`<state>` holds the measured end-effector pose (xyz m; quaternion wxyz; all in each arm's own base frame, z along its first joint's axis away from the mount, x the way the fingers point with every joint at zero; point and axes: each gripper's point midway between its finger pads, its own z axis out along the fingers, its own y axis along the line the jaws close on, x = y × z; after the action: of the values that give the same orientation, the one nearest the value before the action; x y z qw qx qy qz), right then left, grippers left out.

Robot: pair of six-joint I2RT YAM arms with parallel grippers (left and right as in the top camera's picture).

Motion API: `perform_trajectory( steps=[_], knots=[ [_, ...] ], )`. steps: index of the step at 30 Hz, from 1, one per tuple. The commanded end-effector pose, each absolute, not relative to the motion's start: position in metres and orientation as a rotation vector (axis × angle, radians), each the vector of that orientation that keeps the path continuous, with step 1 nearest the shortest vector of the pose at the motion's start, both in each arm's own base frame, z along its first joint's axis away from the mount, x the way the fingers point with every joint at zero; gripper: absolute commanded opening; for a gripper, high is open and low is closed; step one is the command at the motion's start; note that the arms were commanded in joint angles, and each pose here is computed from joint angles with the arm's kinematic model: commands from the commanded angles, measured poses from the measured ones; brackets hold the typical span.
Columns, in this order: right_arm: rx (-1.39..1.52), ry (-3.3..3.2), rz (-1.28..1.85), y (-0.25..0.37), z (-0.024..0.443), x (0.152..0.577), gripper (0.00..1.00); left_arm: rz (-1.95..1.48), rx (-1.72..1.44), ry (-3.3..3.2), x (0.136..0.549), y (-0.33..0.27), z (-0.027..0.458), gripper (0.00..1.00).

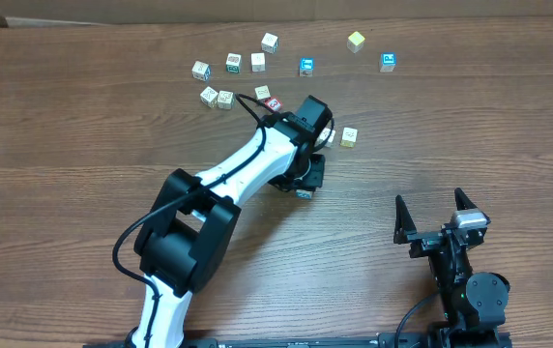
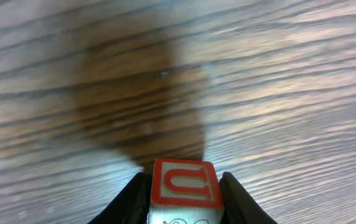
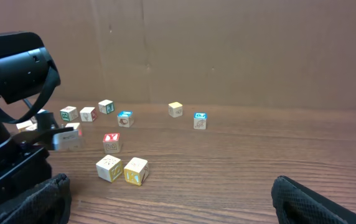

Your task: Form a tower

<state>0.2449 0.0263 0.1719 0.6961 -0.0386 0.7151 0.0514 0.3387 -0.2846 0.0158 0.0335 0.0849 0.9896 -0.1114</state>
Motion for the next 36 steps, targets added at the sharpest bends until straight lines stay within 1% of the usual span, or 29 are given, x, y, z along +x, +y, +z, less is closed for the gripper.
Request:
perform_trajectory(
  steps=[1,4,8,9,12,13,14,15,16,18,19,23,28,33,35,36],
  knots=[
    [-0.086,1.593,0.124,0.027,0.17,0.245,1.0,-0.371,0.272,3.034,0.334,-0.297,0.016,0.27],
    [-0.086,1.593,0.124,0.027,0.17,0.245,1.0,-0.326,0.202,3.031,0.334,-0.296,0.015,0.23],
    [-0.086,1.593,0.124,0.027,0.17,0.245,1.0,-0.304,0.111,3.019,0.336,-0.298,0.015,0.22],
    [-0.086,1.593,0.124,0.027,0.17,0.245,1.0,-0.309,0.087,3.021,0.335,-0.3,0.015,0.25],
    [-0.086,1.593,0.124,0.027,0.17,0.245,1.0,-0.331,0.076,3.028,0.333,-0.303,0.015,0.39],
    [-0.086,1.593,0.124,0.027,0.17,0.245,1.0,-0.343,0.079,3.033,0.332,-0.305,0.015,0.45],
    [-0.086,1.593,0.124,0.027,0.17,0.245,1.0,-0.349,0.081,3.034,0.331,-0.306,0.015,0.47],
    [-0.086,1.593,0.124,0.027,0.17,0.245,1.0,-0.349,0.083,3.034,0.331,-0.306,0.015,0.46],
    [-0.086,1.593,0.124,0.027,0.17,0.245,1.0,-0.347,0.085,3.036,0.33,-0.306,0.015,0.43],
    [-0.086,1.593,0.124,0.027,0.17,0.245,1.0,-0.34,0.091,3.042,0.329,-0.305,0.015,0.33],
    [-0.086,1.593,0.124,0.027,0.17,0.245,1.0,-0.338,0.091,3.045,0.328,-0.305,0.015,0.3],
    [-0.086,1.593,0.124,0.027,0.17,0.245,1.0,-0.331,0.091,3.052,0.326,-0.304,0.014,0.25],
    [-0.086,1.593,0.124,0.027,0.17,0.245,1.0,-0.336,0.03,3.056,0.326,-0.304,0.015,0.24],
    [-0.086,1.593,0.124,0.027,0.17,0.245,1.0,-0.352,-0.1,3.066,0.326,-0.306,0.015,0.27],
    [-0.086,1.593,0.124,0.027,0.17,0.245,1.0,-0.377,-0.117,3.078,0.323,-0.308,0.015,0.31],
    [-0.086,1.593,0.124,0.027,0.17,0.245,1.0,-0.386,-0.116,3.081,0.323,-0.309,0.015,0.36]
  ],
)
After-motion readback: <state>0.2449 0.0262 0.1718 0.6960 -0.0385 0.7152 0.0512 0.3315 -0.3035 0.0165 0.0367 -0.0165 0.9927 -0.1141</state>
